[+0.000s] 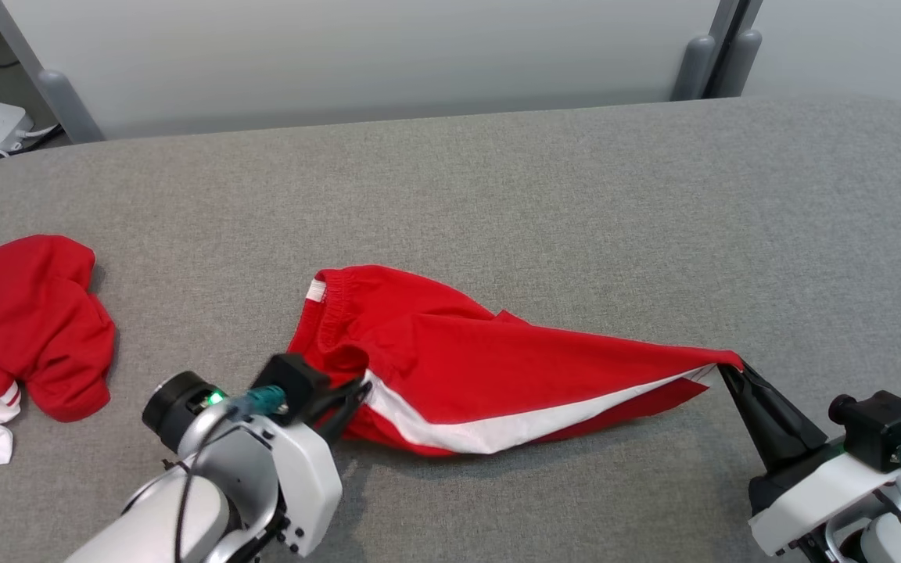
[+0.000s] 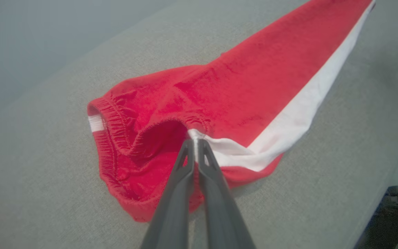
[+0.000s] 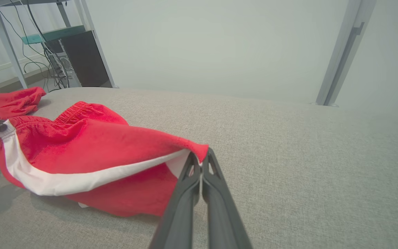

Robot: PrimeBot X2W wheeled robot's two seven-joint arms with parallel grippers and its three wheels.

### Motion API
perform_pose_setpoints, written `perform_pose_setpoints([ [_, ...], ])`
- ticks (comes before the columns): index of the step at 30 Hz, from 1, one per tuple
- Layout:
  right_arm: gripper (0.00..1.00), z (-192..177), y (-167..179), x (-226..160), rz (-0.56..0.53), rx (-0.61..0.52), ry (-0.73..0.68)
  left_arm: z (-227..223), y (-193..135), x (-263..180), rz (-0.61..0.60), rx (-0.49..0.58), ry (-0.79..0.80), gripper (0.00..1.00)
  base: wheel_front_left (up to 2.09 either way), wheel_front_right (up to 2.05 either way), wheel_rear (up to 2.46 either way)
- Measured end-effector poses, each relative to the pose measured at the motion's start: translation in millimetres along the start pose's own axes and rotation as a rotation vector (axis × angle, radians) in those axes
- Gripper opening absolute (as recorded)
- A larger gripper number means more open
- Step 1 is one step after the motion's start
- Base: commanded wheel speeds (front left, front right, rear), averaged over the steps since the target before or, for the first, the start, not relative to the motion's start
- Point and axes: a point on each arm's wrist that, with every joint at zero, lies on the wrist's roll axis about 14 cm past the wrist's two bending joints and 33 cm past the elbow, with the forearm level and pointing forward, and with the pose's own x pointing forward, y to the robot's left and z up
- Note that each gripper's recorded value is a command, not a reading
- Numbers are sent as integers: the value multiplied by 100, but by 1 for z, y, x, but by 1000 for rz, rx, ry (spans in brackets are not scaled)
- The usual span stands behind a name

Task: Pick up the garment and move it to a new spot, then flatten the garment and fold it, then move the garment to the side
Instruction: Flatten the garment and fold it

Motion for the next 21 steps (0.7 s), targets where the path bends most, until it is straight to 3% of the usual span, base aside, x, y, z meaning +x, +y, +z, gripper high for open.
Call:
perform_pose_setpoints([
  [4, 0, 14, -1, 1, 5, -19, -37, 44, 22, -14, 58, -157, -204, 0, 0, 0, 0],
  [8, 0, 52, -11, 11, 4, -63, -130, 89, 42, -40, 73, -295, -411, 0, 0, 0, 0],
  [16, 0, 158, -16, 19, 59, -155, -347, 182, 76, -111, 122, -322, -760, 0, 0, 0, 0],
  [21, 0, 234, -29, -3, 49, -215, -507, 238, 48, -159, 10, -254, -963, 0, 0, 0, 0],
])
